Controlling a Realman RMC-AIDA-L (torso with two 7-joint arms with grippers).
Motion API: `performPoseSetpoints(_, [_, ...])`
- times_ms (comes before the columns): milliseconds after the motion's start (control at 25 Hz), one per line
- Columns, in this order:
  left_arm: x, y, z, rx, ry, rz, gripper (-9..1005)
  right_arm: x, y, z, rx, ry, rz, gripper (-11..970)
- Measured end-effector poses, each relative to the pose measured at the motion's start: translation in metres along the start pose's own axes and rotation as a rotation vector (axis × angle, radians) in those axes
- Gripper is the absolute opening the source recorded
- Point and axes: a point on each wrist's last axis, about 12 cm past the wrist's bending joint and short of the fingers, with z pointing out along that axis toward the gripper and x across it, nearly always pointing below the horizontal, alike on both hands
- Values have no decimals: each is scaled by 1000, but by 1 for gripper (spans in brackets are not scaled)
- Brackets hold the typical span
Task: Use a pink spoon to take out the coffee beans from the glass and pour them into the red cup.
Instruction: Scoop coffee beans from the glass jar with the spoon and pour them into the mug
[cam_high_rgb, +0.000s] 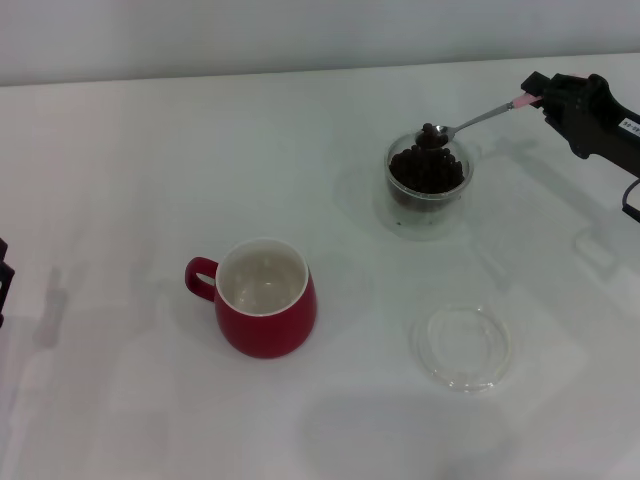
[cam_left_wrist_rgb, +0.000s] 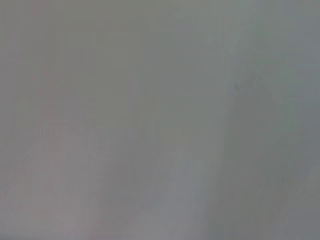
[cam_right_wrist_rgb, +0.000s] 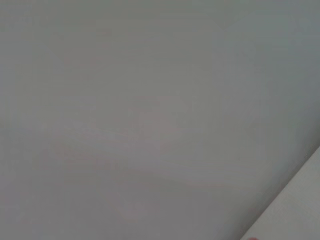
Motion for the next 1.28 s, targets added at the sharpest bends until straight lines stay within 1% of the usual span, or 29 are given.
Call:
performPoseSetpoints(160, [0,1,0,0,-1,2,654,0,3,-1,-20,32,15,143])
performPoseSetpoints(400, [-1,1,0,-1,-2,4,654,7,10,4,-35,139,26,144])
performPoseSetpoints(560, [-1,0,2,2,-5,5,655,14,19,11,-73,204,29,146])
performPoseSetpoints(760, [-1,0,2,3,-6,6,655,33,33,24,-124,303,16,147])
performPoseSetpoints(920, [-1,0,2,3,-6,6,655,55,43,35,-155,392,-2,149])
performPoseSetpoints(1120, [-1,0,3,3,-6,6,655,75,48,42,-169,489,-36,151])
performPoseSetpoints(1280, [-1,0,3,4,-6,6,654,87,50,46,-186,498,-75,152])
